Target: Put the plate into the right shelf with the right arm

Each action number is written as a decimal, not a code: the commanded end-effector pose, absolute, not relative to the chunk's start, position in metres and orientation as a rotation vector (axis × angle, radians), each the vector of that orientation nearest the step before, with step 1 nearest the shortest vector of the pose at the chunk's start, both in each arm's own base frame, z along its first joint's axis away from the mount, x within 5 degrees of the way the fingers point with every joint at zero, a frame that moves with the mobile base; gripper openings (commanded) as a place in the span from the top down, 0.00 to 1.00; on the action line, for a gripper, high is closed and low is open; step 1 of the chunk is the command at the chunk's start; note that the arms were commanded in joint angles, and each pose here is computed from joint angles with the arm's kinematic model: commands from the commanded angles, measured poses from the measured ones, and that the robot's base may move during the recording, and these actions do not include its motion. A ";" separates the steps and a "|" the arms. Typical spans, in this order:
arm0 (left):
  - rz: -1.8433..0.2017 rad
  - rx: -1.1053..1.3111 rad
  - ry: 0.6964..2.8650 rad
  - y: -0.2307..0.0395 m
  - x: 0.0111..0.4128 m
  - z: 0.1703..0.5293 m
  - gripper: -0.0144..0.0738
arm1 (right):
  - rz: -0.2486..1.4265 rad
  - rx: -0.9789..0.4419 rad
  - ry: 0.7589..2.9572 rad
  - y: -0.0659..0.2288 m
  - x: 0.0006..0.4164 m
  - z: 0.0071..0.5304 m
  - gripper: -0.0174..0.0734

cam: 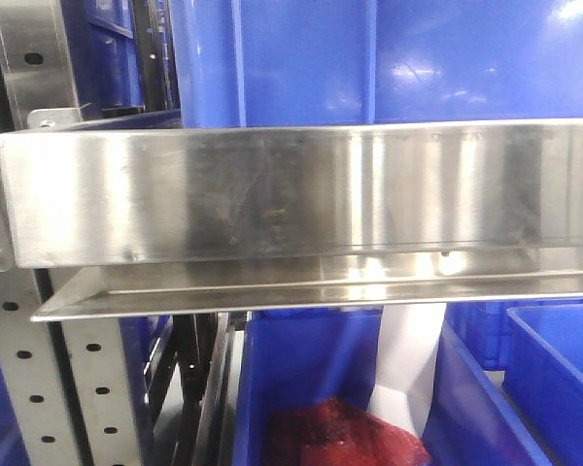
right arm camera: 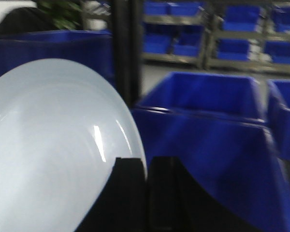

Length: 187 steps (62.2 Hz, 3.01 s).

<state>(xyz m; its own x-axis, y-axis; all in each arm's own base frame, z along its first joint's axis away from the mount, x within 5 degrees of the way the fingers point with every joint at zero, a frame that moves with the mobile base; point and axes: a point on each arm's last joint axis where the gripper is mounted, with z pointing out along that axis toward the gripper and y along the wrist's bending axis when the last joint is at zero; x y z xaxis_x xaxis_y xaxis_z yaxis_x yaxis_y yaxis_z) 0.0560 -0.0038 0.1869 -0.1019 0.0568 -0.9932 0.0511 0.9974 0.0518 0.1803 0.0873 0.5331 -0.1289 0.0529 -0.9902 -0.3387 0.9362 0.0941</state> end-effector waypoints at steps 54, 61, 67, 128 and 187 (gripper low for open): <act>0.007 0.061 1.588 -0.003 0.056 0.193 0.89 | 0.071 -0.117 1.909 0.088 0.340 0.455 0.75; 0.007 0.061 1.588 -0.003 0.056 0.193 0.89 | 0.069 -0.116 1.917 0.088 0.339 0.454 0.62; 0.007 0.061 1.588 -0.003 0.056 0.193 0.89 | 0.064 -0.113 1.929 0.087 0.338 0.454 0.41; 0.007 0.061 1.588 -0.003 0.056 0.193 0.89 | 0.217 -0.091 1.689 0.019 0.094 0.457 0.78; 0.007 0.061 1.588 -0.003 0.056 0.193 0.89 | 0.240 -0.103 1.569 0.005 0.041 0.379 0.78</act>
<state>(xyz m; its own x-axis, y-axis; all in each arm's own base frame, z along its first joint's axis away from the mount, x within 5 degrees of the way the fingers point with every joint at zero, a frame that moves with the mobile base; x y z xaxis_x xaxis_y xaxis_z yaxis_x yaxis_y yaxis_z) 0.0560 -0.0038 0.1869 -0.1019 0.0568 -0.9932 0.0511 0.9974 0.0518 0.0375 0.0025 0.3656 -0.1402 0.0785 -0.9870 -0.1890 0.9764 0.1045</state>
